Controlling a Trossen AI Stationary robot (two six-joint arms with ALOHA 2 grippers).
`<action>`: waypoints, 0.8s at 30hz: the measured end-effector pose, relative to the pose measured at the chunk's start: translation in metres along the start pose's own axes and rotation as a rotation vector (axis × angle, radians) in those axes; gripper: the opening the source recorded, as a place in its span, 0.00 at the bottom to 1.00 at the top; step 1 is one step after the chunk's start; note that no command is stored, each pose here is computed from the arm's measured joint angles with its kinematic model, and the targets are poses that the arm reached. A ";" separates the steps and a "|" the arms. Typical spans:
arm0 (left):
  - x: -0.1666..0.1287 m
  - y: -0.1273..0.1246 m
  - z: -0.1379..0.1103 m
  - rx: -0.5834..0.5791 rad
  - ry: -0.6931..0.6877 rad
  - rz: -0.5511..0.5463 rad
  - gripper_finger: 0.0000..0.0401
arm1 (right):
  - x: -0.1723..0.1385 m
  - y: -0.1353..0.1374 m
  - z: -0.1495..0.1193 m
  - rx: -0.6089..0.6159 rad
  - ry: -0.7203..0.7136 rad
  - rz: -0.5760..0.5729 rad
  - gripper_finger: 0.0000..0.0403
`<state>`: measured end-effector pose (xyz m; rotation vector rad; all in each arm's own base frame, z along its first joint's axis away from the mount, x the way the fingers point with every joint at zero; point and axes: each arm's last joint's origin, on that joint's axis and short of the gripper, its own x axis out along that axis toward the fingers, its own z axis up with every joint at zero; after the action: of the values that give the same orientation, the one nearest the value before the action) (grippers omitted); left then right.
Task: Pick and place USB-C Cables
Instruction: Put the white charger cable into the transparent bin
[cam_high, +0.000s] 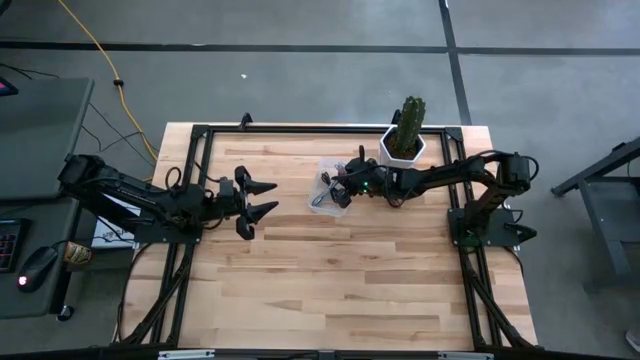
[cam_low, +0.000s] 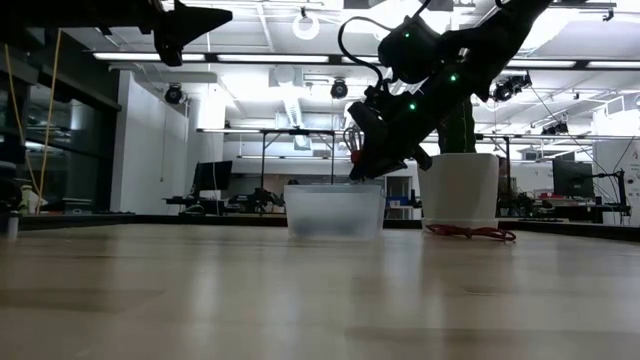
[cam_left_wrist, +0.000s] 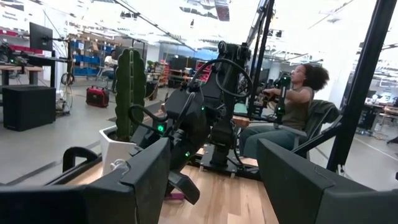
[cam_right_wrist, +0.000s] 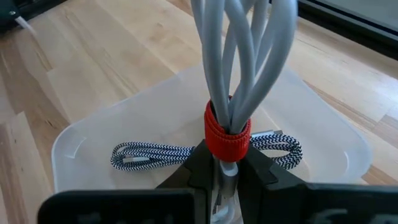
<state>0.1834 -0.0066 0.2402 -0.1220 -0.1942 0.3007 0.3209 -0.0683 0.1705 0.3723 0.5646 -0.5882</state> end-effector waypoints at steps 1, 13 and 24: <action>0.000 0.000 0.000 0.001 0.001 0.000 0.55 | 0.000 0.000 0.000 0.000 0.000 0.000 0.06; 0.000 0.000 -0.002 0.007 0.015 0.001 0.55 | -0.001 0.004 0.003 0.008 -0.037 0.027 0.06; 0.000 0.000 -0.002 0.009 0.020 0.001 0.55 | 0.004 0.014 0.001 0.004 -0.076 0.088 0.06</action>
<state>0.1838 -0.0067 0.2381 -0.1162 -0.1724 0.3015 0.3325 -0.0599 0.1710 0.3752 0.4722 -0.5162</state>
